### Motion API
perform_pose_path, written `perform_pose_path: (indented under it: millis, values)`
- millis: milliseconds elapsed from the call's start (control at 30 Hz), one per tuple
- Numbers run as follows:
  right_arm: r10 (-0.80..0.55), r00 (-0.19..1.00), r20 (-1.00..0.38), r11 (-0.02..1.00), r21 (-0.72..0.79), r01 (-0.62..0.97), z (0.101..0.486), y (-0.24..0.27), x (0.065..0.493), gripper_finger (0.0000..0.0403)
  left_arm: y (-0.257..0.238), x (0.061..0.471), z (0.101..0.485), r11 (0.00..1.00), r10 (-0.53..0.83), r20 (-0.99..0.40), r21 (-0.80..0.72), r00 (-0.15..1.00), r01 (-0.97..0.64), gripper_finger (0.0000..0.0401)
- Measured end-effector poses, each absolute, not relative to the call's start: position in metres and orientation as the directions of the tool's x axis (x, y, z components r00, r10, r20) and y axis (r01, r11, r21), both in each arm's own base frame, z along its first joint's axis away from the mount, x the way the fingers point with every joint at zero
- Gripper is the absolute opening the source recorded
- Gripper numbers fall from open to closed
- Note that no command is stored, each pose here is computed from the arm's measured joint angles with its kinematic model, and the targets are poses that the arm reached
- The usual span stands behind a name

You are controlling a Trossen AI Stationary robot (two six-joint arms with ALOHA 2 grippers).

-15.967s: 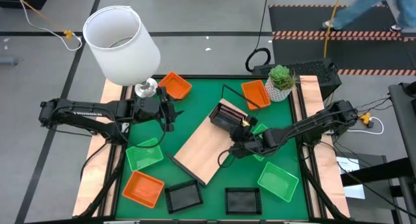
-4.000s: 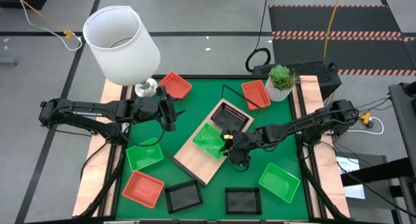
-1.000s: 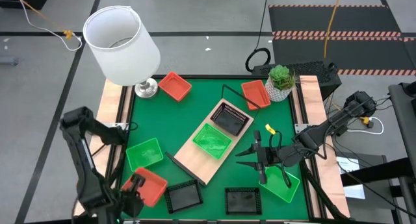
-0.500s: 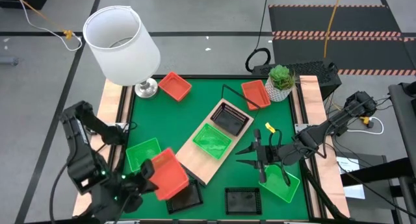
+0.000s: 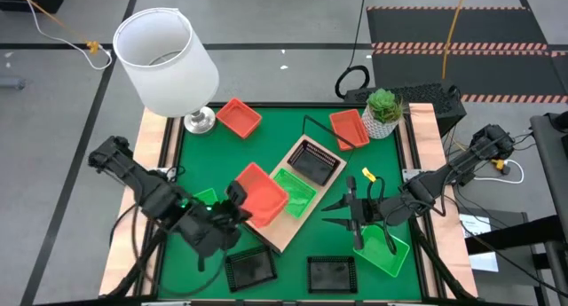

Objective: Stack baskets on shelf by color
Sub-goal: Put the bottom orange bin on the shelf

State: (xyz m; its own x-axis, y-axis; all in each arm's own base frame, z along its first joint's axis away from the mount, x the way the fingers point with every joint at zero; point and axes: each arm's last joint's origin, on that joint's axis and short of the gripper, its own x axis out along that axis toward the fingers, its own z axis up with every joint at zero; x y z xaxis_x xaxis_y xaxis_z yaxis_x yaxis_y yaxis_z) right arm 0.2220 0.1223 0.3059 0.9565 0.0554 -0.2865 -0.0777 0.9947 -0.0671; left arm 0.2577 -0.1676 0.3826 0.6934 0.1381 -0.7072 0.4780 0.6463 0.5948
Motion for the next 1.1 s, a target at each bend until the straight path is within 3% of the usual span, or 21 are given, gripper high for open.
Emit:
perform_pose_path:
  millis: [233,433,667,867,1100]
  values:
    - [0.046,0.979,-0.201,0.986,-0.151,-0.077,0.31,0.127,0.231,0.0101,-0.156,0.272,0.343,0.615,0.19,-0.769,0.577,0.61,0.537,0.001]
    - [0.003,0.981,-0.192,0.963,-0.265,-0.054,0.313,0.136,0.27,0.0124,-0.147,0.28,0.333,0.651,0.157,-0.796,0.528,0.584,0.546,0.0018]
    - [-0.08,0.933,-0.351,0.937,-0.345,-0.05,0.306,0.133,0.323,0.0143,-0.143,0.284,0.328,0.666,0.121,-0.805,0.499,0.581,0.554,0.0008]
    - [-0.02,0.914,-0.405,0.935,-0.331,-0.127,0.296,0.123,0.351,0.0138,-0.146,0.284,0.328,0.671,0.108,-0.805,0.492,0.583,0.555,0.0021]
    - [-0.013,0.902,-0.432,0.9,-0.398,-0.177,0.285,0.119,0.36,0.0125,-0.148,0.283,0.328,0.671,0.104,-0.803,0.492,0.587,0.555,0.0009]
